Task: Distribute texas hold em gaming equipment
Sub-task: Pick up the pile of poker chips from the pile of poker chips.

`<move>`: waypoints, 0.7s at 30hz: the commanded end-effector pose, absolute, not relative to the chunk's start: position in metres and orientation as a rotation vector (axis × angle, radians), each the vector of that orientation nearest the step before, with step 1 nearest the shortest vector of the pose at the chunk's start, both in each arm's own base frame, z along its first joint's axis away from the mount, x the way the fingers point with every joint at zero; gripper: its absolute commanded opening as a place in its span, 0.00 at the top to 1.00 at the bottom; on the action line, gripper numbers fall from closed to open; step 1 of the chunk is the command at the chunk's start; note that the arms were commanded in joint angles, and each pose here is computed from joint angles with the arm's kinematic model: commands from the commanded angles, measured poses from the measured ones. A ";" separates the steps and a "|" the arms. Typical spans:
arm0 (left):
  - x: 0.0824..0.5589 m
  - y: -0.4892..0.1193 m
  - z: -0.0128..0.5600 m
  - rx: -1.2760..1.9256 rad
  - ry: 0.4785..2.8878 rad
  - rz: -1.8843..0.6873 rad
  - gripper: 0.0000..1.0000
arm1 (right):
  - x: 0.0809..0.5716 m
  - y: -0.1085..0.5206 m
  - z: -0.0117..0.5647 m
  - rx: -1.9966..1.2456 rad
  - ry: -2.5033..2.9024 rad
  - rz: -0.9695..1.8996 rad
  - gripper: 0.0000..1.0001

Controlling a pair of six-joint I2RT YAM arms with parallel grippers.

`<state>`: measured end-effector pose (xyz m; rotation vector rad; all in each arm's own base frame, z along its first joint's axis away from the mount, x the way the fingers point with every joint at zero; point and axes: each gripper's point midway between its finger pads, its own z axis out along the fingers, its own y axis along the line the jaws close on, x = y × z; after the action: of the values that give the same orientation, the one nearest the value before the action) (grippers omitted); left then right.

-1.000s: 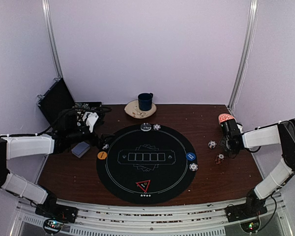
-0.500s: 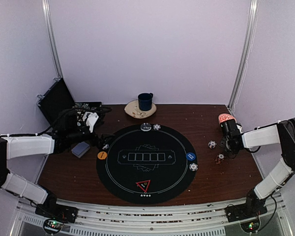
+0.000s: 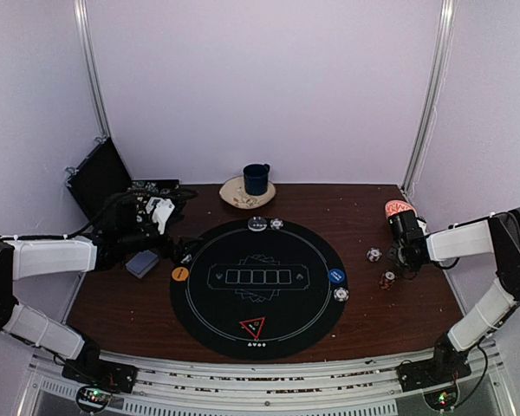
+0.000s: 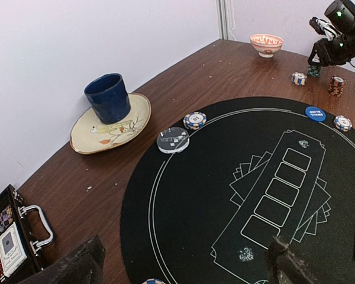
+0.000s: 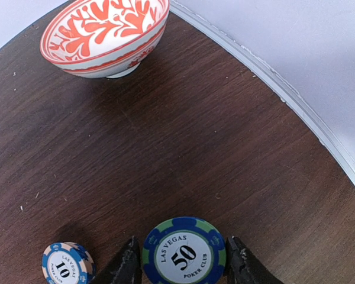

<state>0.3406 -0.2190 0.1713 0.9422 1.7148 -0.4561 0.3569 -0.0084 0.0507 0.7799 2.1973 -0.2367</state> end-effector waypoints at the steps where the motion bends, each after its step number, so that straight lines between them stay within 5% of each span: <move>1: 0.347 -0.222 0.183 0.929 1.672 -0.461 0.02 | 0.360 -0.011 0.052 0.785 2.191 -0.254 0.53; 21: 0.348 -0.221 0.183 0.922 1.673 -0.454 0.02 | 0.359 -0.012 0.054 0.786 2.192 -0.258 0.75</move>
<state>0.3408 -0.2189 0.1707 0.9421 1.7166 -0.4557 0.3570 -0.0084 0.0509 0.7803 2.1976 -0.2374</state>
